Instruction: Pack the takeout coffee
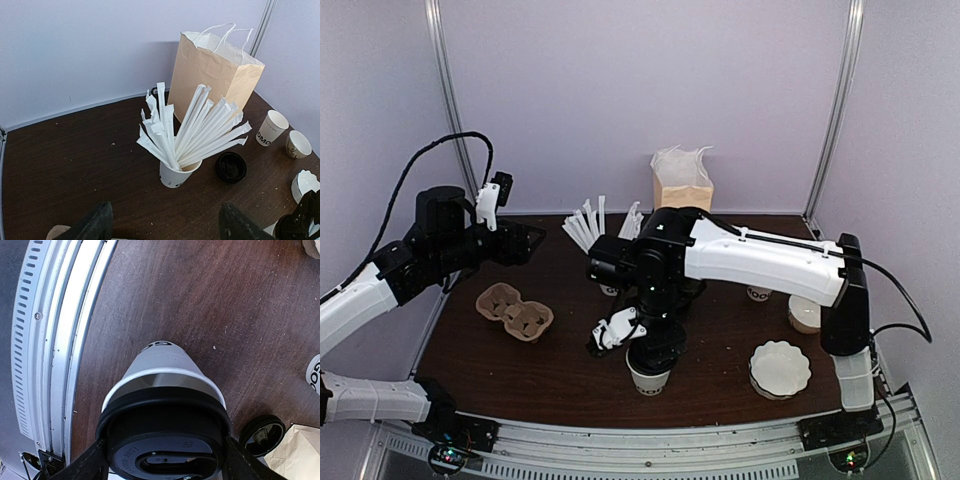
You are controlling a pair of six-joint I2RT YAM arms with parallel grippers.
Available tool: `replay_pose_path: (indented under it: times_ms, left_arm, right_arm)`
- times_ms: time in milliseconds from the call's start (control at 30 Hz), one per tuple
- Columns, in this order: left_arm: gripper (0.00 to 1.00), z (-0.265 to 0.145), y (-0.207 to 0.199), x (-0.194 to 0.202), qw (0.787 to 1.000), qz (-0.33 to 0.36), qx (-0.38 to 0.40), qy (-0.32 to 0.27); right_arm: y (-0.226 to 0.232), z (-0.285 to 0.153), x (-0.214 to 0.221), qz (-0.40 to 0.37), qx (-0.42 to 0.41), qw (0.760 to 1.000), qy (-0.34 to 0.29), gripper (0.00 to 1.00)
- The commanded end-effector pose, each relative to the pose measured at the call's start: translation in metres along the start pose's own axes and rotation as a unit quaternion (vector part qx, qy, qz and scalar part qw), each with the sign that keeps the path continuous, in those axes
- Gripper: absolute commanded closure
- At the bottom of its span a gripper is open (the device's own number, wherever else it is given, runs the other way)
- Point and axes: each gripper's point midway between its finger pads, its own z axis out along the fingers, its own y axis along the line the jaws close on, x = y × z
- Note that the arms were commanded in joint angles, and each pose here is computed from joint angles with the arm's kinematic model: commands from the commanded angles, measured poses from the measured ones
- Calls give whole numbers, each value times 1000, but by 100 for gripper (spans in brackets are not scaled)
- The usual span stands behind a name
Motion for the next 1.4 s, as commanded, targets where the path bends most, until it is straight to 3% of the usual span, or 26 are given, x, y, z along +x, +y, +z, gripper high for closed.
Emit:
replay_pose_path:
  times_ms: [0,933,1200,1367]
  left_arm:
    - [23,0,-4,-12,1000,-5,10,-27]
    - [24,2,-4,-9,1000,-7,14,-23]
    - [23,8,-11,-5,999,1,33,-14]
    - [24,24,-20,8,998,-5,56,23]
  right_arm:
    - [3,-2,-5,-1,-3,1000,-2,23]
    - [0,-1,-8,1,7,1000,4,15]
    - [6,-41,-1,-4,31,999,-25,11]
    - [13,-70,14,5,50,998,-47,9]
